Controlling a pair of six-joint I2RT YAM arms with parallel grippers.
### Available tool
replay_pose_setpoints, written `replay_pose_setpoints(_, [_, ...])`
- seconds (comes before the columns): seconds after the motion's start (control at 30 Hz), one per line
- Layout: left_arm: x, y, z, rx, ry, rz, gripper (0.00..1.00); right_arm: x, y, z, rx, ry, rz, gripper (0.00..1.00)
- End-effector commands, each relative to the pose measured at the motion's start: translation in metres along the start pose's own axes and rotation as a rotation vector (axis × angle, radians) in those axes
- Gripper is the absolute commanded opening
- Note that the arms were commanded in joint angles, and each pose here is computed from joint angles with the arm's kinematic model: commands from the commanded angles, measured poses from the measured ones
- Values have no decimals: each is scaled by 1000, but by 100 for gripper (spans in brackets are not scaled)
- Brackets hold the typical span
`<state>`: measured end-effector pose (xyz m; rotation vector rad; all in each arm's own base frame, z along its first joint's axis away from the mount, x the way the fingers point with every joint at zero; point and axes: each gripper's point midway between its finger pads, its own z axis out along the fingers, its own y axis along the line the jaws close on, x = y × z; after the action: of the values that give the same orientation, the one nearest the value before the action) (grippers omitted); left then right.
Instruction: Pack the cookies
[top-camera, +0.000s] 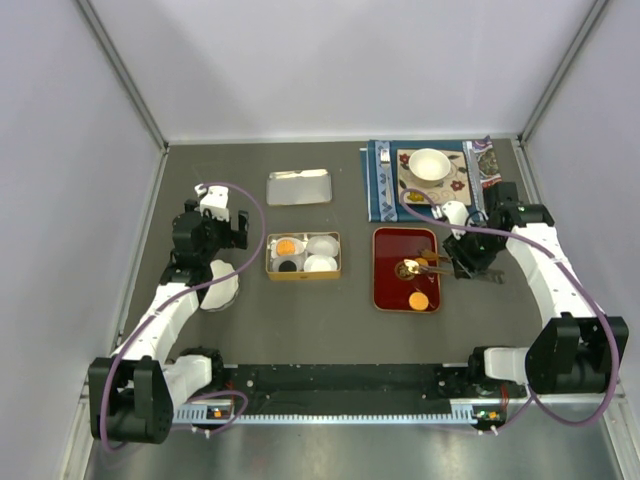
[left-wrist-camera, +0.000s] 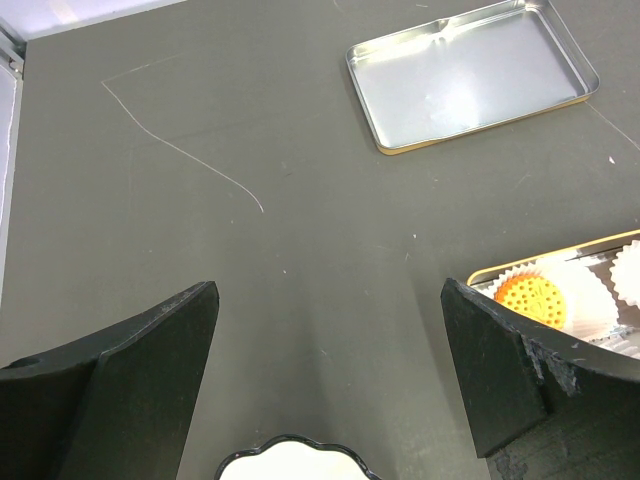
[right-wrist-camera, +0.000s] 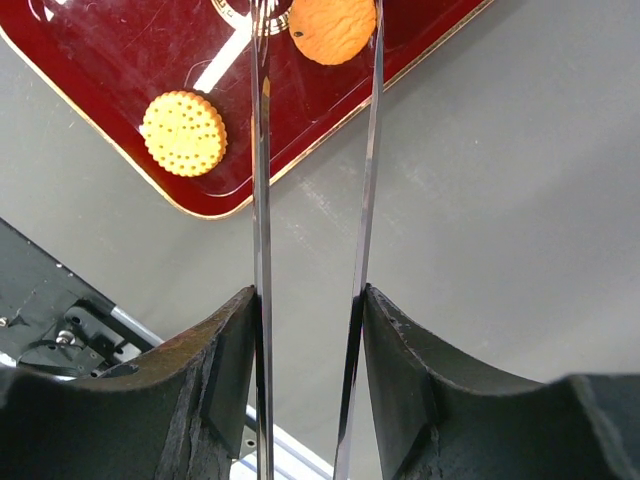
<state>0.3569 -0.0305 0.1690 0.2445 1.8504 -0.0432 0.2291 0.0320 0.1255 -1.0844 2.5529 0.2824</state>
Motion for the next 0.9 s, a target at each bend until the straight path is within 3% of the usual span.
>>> replay_pose_setpoints(0.0, [-21,7,-1,-24,-77,22,99,-7,6,-5,-21,-13,-40,45])
replay_pose_setpoints(0.87, [-18,6,-2,-24,-72,21,99,7,5,-13,33,35,-68,45])
